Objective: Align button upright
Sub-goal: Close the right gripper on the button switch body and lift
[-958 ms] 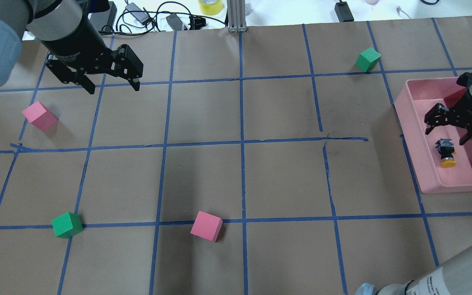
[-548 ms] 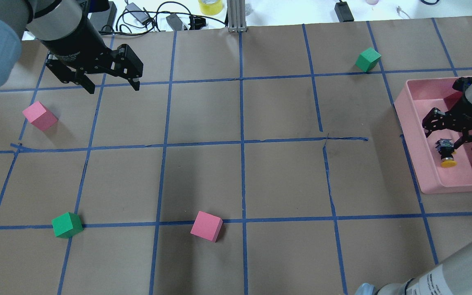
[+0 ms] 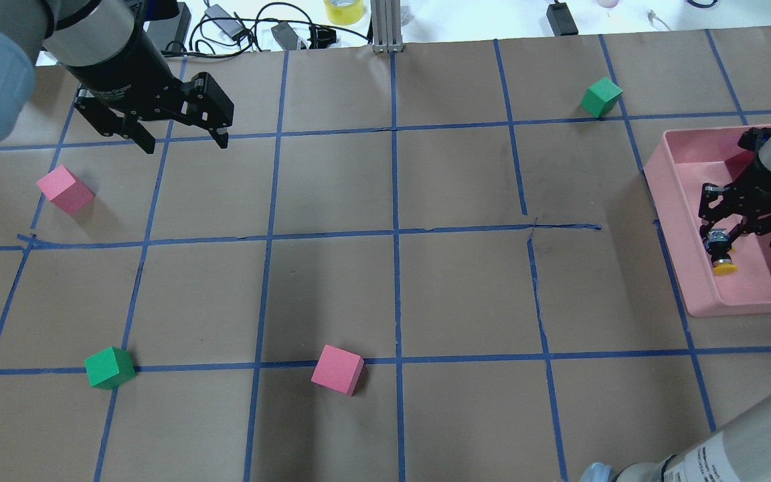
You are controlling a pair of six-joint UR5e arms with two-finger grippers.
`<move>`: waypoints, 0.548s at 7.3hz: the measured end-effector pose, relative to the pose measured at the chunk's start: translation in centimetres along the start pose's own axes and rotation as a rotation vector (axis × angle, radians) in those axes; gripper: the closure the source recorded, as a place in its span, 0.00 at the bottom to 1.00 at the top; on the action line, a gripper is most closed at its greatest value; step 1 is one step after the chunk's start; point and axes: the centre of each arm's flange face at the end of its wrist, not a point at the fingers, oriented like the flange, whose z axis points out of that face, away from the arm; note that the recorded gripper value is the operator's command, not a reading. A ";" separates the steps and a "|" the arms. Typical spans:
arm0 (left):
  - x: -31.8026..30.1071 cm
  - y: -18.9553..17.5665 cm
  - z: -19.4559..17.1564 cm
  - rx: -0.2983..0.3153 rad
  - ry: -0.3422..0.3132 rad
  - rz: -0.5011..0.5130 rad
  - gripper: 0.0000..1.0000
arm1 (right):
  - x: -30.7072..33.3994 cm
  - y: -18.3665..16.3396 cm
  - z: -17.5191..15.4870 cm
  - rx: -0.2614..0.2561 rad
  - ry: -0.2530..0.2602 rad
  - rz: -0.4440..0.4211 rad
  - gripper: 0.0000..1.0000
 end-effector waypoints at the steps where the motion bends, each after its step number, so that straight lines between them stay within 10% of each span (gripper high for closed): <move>1: 0.0 0.0 0.0 0.000 0.000 0.000 0.00 | 0.1 -0.2 -0.8 0.013 0.004 0.001 1.00; 4: 0.0 0.0 0.0 0.002 0.001 0.000 0.00 | 0.4 -0.2 -5.5 0.065 0.009 0.004 1.00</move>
